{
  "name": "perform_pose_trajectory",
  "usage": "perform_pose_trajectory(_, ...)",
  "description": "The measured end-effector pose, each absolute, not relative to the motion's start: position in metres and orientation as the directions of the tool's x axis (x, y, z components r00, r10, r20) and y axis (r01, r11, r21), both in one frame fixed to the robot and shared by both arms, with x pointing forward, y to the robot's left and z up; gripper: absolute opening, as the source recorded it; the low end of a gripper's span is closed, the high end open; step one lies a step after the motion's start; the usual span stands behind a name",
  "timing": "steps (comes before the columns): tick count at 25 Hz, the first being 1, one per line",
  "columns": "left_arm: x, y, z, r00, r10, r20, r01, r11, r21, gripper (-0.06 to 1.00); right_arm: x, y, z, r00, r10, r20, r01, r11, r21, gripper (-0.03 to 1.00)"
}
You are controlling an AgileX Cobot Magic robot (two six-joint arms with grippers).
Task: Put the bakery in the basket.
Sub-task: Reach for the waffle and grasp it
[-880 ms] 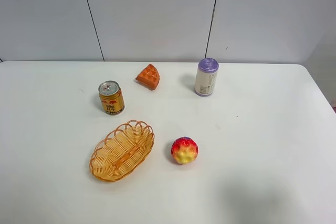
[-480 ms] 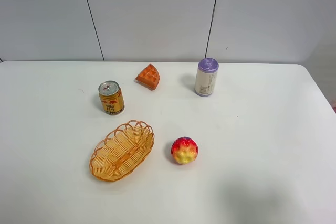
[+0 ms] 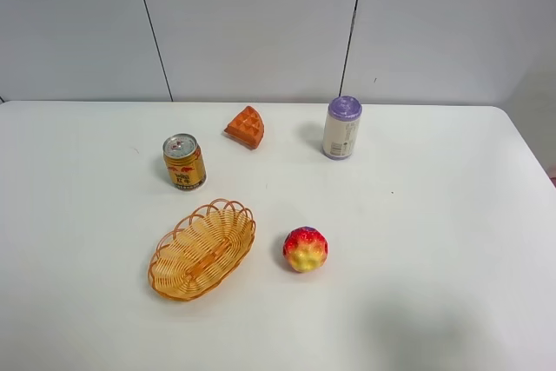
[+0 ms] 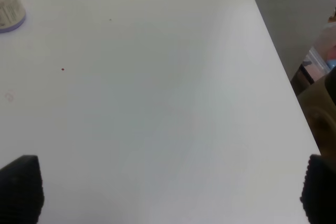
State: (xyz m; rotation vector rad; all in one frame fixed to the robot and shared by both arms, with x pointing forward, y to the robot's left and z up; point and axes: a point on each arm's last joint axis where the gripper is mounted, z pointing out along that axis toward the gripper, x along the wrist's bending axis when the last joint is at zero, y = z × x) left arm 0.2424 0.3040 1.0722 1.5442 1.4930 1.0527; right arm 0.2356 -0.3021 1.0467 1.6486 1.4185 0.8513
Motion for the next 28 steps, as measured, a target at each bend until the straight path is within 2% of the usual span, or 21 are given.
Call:
perform_pose_trajectory(4, 0.282, 0.301, 1.122, -0.001, 1.0, 0.008, 0.249, -0.008, 0.969, 0.98, 0.236, -0.302, 1.047, 0.151, 0.989, -0.003, 0.463, -0.068, 0.884, 0.99)
perform_pose_trajectory(6, 0.312, 0.3, 1.143, 0.012, 0.999, -0.031, 0.243, 0.027, 0.97, 0.98, 0.236, -0.302, 1.047, 0.151, 0.989, -0.003, 0.463, -0.068, 0.884, 0.99)
perform_pose_trajectory(10, 0.39, 0.296, 1.167, 0.026, 0.994, -0.11, 0.339, 0.095, 0.936, 0.98, 0.236, -0.302, 1.047, 0.151, 0.989, -0.003, 0.463, -0.068, 0.884, 0.99)
perform_pose_trajectory(14, 0.461, 0.27, 1.176, 0.134, 0.984, -0.115, 0.407, 0.051, 0.912, 0.98, 0.236, -0.302, 1.047, 0.151, 0.989, -0.003, 0.463, -0.068, 0.884, 0.99)
perform_pose_trajectory(20, 0.537, 0.186, 1.161, 0.351, 0.931, -0.099, 0.47, -0.084, 0.879, 0.98, 0.236, -0.302, 1.047, 0.151, 0.989, -0.003, 0.463, -0.068, 0.884, 0.99)
perform_pose_trajectory(25, 0.589, 0.125, 1.111, 0.429, 0.898, -0.099, 0.578, -0.188, 0.794, 0.98, 0.236, -0.302, 1.047, 0.151, 0.989, -0.003, 0.463, -0.068, 0.884, 0.99)
perform_pose_trajectory(28, 0.614, 0.104, 1.081, 0.443, 0.891, -0.099, 0.637, -0.236, 0.734, 0.98, 0.236, -0.302, 1.047, 0.151, 0.989, -0.003, 0.463, -0.068, 0.884, 0.99)
